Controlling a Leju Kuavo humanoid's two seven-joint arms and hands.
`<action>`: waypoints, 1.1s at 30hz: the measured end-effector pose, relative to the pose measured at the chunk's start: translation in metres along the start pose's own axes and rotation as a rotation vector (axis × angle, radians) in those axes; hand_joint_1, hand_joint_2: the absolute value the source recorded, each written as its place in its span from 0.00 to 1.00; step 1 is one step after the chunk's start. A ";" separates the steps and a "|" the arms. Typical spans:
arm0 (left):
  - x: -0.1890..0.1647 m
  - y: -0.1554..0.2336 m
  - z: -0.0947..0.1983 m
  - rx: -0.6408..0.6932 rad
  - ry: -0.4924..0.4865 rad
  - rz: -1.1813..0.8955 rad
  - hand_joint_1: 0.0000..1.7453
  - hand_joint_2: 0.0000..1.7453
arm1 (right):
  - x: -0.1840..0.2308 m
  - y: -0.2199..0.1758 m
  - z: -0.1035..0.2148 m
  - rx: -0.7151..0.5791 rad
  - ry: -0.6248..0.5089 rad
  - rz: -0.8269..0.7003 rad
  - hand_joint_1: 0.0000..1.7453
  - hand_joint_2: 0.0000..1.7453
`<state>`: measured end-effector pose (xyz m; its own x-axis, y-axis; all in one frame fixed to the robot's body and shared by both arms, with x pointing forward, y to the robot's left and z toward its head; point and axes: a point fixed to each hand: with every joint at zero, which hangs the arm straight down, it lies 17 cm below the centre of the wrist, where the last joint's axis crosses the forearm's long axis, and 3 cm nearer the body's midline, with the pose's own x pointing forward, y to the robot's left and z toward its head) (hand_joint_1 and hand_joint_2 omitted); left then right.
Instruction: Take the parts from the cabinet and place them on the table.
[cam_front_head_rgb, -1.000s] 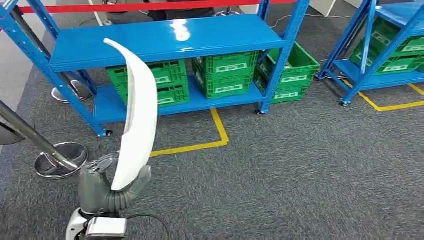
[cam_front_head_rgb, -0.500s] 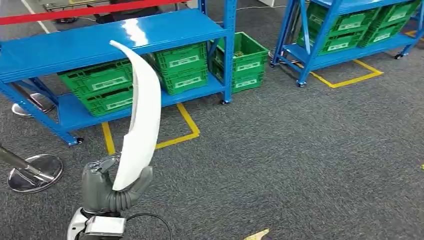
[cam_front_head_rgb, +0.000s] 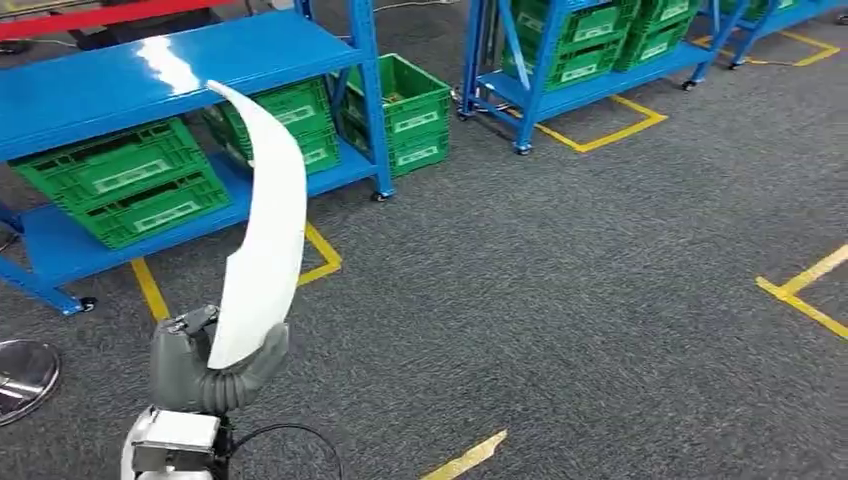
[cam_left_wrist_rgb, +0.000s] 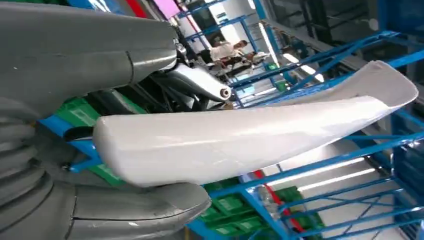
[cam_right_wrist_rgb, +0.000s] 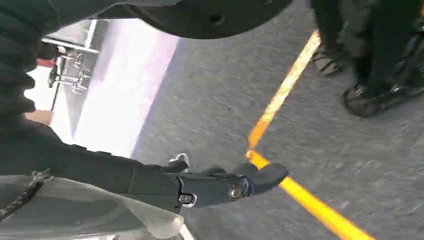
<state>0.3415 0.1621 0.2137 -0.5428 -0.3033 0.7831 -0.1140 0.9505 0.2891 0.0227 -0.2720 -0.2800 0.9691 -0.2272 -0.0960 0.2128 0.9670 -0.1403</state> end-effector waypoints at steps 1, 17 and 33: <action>-0.002 0.003 0.000 0.005 0.004 -0.002 1.00 1.00 | 0.001 0.000 0.000 0.000 -0.002 0.000 0.00 1.00; -0.015 0.018 -0.003 0.025 0.032 -0.008 1.00 1.00 | 0.002 -0.007 -0.001 -0.020 -0.003 -0.005 0.00 1.00; -0.035 0.025 -0.009 0.027 0.067 -0.028 1.00 1.00 | 0.002 -0.012 -0.001 -0.027 -0.007 -0.007 0.00 1.00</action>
<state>0.3649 0.1958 0.1985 -0.4822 -0.3324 0.8105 -0.1514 0.9429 0.2967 0.0217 -0.2841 -0.2797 0.9685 -0.2328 -0.0884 0.2159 0.9620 -0.1673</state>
